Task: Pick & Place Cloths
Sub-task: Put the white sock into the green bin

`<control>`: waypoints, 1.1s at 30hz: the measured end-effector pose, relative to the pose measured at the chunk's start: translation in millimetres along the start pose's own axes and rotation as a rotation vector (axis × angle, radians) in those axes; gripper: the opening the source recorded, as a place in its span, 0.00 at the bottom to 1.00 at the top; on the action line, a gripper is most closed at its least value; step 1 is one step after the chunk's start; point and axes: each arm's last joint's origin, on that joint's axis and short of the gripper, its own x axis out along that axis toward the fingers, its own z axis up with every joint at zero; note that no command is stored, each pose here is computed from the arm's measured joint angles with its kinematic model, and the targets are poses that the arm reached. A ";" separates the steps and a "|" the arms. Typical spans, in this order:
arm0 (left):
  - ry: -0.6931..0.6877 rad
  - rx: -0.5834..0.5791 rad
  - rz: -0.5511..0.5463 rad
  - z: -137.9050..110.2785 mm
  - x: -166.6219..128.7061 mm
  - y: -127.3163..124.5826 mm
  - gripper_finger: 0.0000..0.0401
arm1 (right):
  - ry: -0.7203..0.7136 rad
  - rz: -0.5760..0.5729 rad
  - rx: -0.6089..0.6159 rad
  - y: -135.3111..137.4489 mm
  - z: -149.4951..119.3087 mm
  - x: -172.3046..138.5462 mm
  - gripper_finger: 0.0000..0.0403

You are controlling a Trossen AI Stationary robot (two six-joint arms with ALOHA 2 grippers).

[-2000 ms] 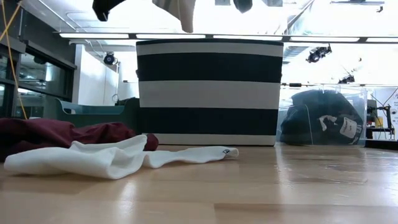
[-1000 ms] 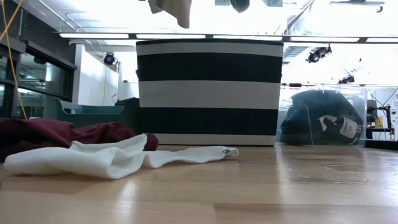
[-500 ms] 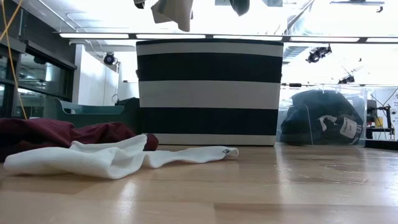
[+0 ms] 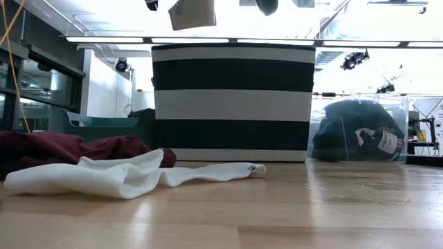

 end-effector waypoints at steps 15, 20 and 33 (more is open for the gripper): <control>0.049 0.022 0.108 17.4 -31.1 16.9 0.00 | 0.007 0.032 0.048 1.8 1.4 -0.8 0.55; 0.060 0.026 0.190 26.2 -49.6 27.0 0.00 | -0.002 0.039 0.054 2.4 3.7 -2.3 0.57; -0.014 0.071 0.467 55.1 -106.6 57.9 0.00 | -0.025 0.047 0.070 3.0 20.9 -19.9 0.57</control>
